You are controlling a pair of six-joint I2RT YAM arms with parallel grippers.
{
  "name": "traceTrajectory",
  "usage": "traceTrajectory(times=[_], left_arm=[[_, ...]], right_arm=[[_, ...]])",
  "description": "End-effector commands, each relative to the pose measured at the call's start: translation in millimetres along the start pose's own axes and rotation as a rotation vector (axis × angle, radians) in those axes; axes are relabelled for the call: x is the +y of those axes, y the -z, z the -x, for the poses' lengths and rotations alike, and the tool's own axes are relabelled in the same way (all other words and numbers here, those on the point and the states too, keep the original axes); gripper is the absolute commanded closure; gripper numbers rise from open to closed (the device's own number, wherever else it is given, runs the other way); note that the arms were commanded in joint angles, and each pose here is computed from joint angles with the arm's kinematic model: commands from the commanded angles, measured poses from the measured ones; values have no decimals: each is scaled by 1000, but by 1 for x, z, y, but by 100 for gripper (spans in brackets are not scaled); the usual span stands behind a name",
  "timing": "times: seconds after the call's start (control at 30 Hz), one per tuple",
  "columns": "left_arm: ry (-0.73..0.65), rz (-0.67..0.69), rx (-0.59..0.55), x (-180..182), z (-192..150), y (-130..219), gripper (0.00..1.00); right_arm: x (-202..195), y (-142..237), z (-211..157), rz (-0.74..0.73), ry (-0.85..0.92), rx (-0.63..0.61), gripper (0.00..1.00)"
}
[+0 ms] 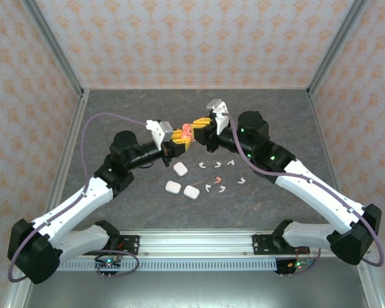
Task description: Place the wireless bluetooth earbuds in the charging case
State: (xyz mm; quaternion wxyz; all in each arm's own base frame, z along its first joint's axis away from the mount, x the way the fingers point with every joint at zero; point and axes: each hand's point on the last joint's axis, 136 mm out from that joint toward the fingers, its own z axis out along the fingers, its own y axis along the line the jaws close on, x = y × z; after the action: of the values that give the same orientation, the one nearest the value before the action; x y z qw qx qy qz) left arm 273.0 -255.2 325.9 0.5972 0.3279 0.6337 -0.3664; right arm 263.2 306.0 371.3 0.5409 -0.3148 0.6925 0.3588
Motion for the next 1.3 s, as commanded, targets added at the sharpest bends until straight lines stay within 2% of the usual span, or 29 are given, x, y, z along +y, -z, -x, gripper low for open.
traceTrajectory(times=[0.0, 0.23, 0.4, 0.63, 0.77, 1.0, 1.17, 1.27], left_arm=[[-31, -24, -68, -7, 27, 1, 100], [-33, -25, -72, -7, 28, 1, 100], [-33, -30, -75, -8, 29, 1, 100], [-34, -36, -78, -9, 29, 2, 100], [-32, -36, -76, -10, 28, 2, 100], [-28, -30, -88, -9, 26, 3, 100], [-22, -18, -105, -7, 25, 4, 100], [-25, -14, -107, -7, 24, 5, 100]], right_arm=[[9, -1, 1, 46, 12, 5, 81], [14, 0, -11, 73, 14, 58, 81], [28, 2, -9, 153, -4, 57, 81], [31, -8, -15, 187, -33, 99, 80], [33, -6, -9, 195, -39, 91, 75], [26, 8, 23, 190, -88, 32, 55], [7, 27, 44, 115, -144, -25, 44], [-8, 36, 42, 41, -164, -15, 40]])
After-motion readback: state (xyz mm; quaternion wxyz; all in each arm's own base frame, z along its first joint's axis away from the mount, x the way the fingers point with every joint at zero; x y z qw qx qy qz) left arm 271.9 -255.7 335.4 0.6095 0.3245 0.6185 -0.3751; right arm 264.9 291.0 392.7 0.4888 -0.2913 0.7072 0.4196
